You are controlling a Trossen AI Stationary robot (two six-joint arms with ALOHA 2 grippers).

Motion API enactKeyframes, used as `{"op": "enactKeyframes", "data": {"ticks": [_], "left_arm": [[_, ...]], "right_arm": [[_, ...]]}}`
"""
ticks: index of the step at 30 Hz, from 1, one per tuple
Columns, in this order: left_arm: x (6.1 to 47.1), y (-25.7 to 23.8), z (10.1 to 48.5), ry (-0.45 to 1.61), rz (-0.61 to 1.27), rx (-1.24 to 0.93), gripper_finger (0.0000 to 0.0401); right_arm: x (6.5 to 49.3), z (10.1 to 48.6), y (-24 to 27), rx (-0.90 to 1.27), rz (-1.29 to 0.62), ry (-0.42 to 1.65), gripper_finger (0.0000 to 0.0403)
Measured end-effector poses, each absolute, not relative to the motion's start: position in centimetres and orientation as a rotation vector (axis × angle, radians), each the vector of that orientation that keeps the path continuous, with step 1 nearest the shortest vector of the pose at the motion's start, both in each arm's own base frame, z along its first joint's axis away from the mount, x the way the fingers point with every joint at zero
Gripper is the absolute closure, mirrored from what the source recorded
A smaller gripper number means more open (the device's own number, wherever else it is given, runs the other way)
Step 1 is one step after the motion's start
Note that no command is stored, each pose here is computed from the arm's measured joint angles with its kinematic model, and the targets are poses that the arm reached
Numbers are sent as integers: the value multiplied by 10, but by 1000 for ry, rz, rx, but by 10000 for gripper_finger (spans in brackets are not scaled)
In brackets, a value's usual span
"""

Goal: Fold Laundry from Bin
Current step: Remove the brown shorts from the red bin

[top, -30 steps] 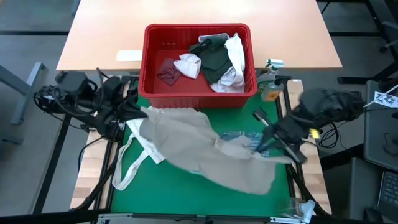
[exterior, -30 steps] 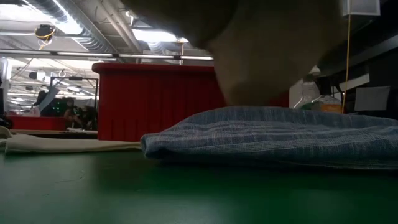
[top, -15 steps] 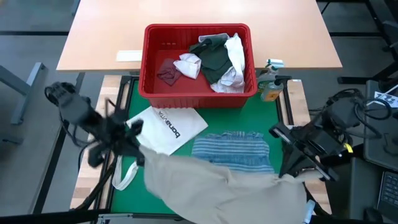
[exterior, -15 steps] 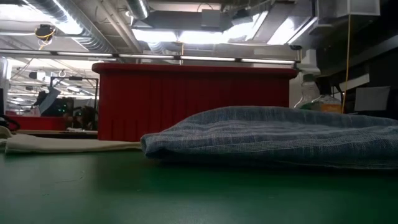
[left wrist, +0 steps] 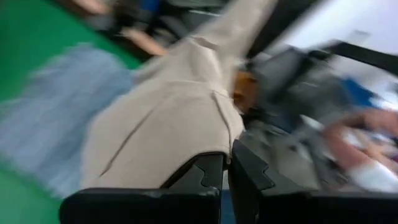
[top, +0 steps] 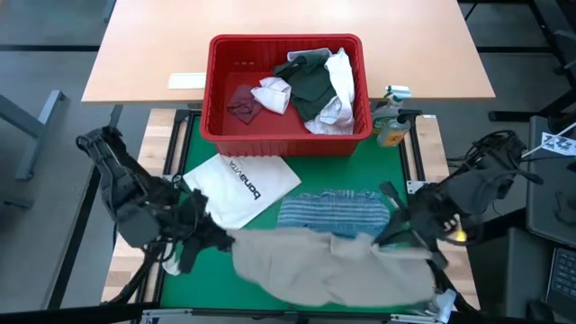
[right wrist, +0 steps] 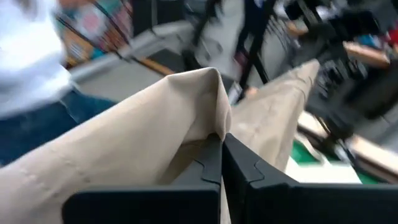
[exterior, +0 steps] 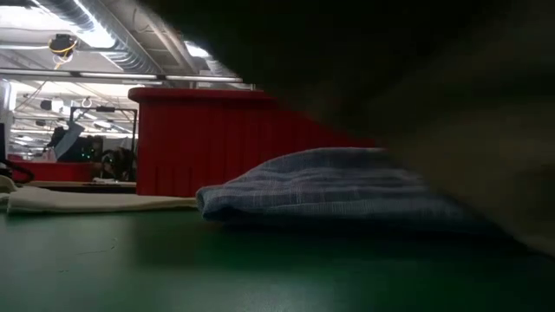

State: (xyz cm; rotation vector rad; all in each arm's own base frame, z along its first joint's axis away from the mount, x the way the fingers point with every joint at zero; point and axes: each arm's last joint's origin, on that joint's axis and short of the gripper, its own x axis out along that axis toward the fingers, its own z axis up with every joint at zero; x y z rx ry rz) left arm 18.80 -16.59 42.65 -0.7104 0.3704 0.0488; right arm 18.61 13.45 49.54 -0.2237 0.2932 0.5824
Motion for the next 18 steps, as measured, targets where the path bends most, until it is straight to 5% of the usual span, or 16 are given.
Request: {"op": "enactKeyframes", "data": {"ticks": [7,18], "left_arm": [[184,-138,401,461,398,-652,395],[194,-98,389,538,636,-484,394]], "right_arm": [[198,476,109,-305,335,497,403],[235,453,69,-295,87,690,403]]}}
